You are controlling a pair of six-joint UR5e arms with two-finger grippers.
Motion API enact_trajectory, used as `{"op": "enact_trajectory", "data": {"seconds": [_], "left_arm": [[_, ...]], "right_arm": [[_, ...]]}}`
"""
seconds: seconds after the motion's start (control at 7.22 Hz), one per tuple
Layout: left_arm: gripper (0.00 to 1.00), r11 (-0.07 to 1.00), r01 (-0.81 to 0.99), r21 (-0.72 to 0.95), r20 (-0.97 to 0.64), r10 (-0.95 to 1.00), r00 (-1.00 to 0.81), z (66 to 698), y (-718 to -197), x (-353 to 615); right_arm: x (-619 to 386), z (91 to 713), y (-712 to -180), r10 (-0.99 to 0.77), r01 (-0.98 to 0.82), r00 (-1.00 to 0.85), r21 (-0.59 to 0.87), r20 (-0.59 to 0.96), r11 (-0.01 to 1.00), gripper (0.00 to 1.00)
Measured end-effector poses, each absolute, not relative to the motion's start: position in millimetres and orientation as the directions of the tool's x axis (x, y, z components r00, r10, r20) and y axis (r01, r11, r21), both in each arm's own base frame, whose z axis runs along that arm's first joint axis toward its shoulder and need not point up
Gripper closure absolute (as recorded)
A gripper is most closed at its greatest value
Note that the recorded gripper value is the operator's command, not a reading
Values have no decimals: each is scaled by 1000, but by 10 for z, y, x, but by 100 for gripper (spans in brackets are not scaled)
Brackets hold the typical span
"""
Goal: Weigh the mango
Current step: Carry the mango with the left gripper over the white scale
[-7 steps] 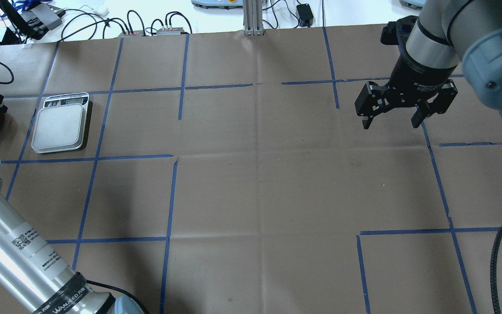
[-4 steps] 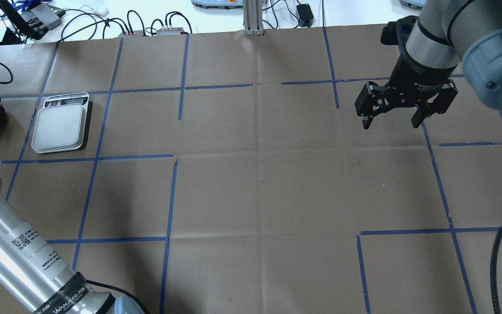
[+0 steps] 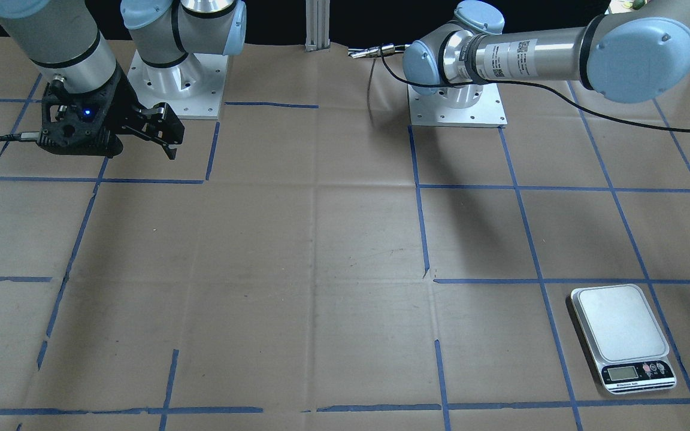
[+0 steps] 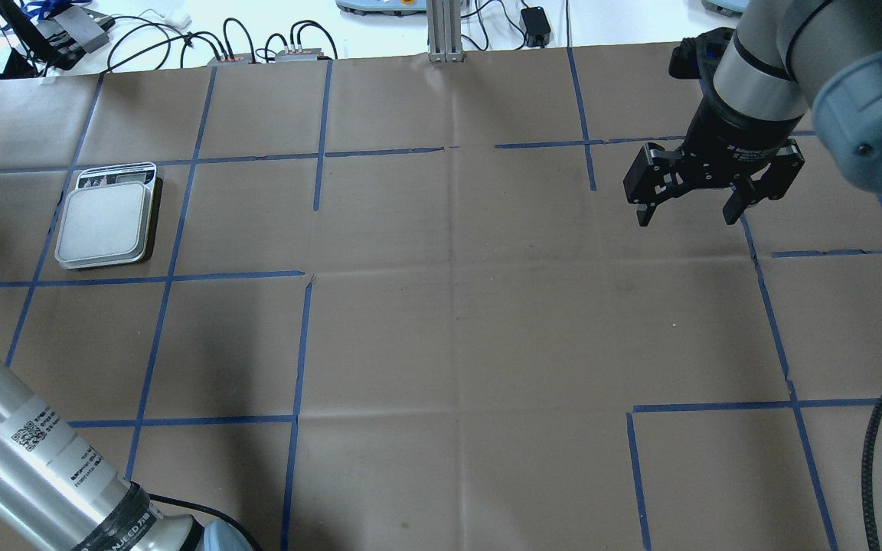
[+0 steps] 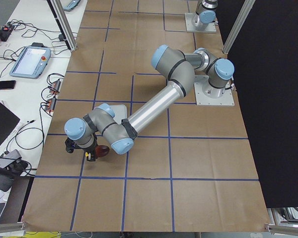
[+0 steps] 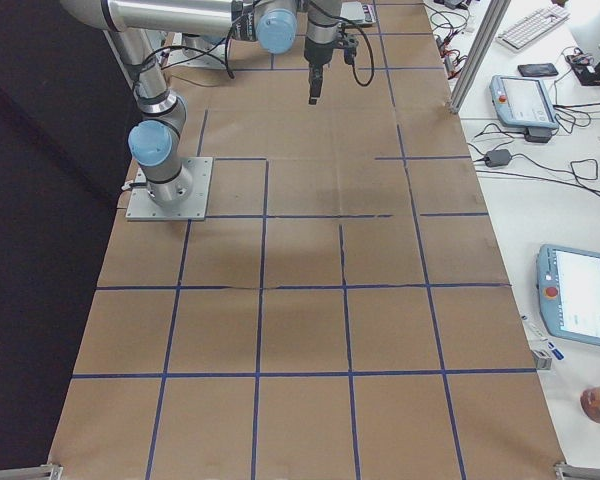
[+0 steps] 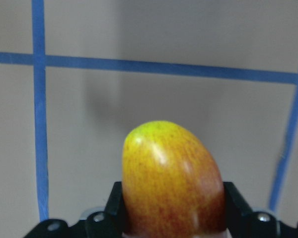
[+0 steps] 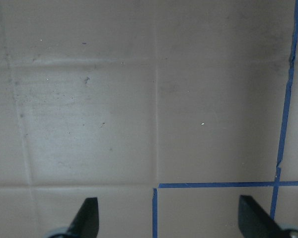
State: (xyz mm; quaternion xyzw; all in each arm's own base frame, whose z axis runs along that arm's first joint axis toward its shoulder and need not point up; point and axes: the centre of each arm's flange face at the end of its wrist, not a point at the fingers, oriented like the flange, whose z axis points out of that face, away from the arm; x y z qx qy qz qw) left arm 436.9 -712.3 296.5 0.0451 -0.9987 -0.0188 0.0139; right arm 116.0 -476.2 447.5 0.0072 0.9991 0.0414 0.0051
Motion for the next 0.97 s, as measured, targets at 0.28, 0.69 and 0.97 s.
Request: {"op": "enact_trajectory", "data": {"seconds": [0.28, 0.69, 0.97], "left_arm": [[61, 988, -122, 99, 52, -127, -991, 3274, -7130, 3570], [60, 975, -175, 133, 49, -183, -982, 3144, -6866, 2563], [60, 981, -179, 72, 20, -181, -983, 2681, -6862, 2462]], "right_arm": [[1160, 4474, -4761, 15, 14, -1000, 83, -10, 996, 0], [1160, 4475, -4761, 15, 14, -1000, 83, -10, 996, 0], [1160, 4475, -4761, 15, 14, -1000, 83, -10, 996, 0]]}}
